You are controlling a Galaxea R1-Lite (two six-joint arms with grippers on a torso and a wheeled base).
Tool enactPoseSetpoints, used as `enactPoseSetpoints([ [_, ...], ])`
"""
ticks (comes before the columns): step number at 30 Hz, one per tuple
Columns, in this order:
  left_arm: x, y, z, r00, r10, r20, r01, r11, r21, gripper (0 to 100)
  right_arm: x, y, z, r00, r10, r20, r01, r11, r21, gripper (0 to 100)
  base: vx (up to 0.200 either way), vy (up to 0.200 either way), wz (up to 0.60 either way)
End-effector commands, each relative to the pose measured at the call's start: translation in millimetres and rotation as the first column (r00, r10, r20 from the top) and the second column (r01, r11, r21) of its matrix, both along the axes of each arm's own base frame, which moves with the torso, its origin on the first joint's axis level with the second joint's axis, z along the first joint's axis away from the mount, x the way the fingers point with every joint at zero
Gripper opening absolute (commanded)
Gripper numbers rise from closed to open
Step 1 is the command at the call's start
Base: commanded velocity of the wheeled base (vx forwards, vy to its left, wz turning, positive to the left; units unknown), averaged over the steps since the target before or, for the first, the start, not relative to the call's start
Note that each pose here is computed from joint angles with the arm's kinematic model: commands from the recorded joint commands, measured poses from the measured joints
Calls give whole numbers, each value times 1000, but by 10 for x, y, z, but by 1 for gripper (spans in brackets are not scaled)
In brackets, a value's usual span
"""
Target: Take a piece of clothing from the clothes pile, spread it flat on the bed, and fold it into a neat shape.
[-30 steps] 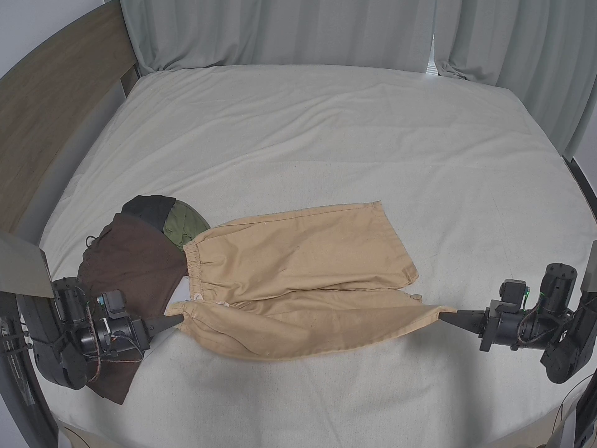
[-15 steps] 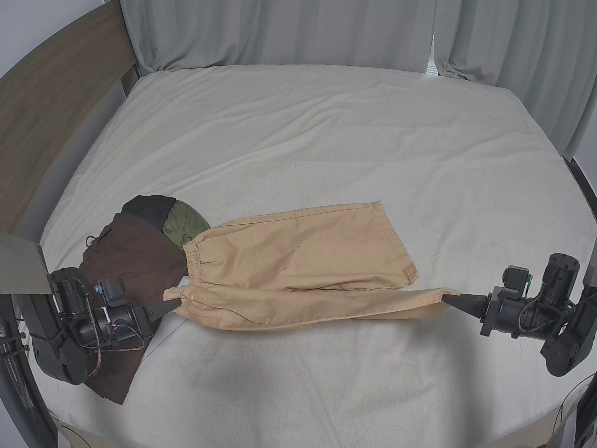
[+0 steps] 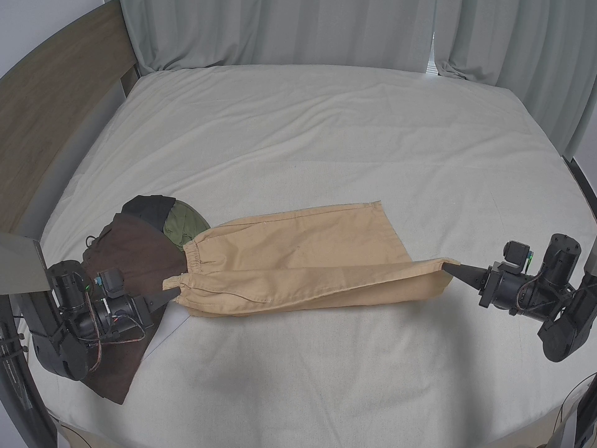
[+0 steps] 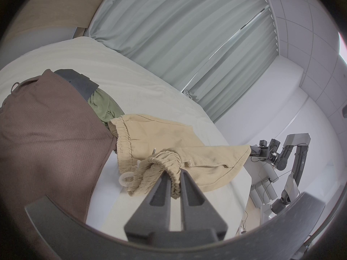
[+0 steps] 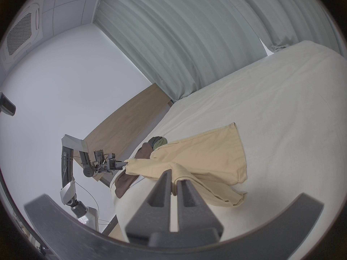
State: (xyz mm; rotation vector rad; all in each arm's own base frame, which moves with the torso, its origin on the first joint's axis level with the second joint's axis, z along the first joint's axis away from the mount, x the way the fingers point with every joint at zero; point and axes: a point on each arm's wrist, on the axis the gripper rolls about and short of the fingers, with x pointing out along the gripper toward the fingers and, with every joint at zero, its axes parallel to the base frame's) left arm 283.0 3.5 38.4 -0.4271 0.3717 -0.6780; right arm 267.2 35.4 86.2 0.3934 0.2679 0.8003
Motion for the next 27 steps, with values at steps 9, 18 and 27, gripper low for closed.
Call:
enactPoseSetpoints([
  [9,90,10,60,998,55,32,-55,998,2,0,113,6,109,998,-24,57,23,1000,10,0,0,0,0],
  [18,173,-55,103,992,127,27,-127,992,-21,0,266,16,276,993,-42,108,36,998,57,0,0,0,0],
  [27,208,-77,122,992,125,32,-124,992,-33,0,451,15,306,995,-47,93,40,996,80,0,0,0,0],
])
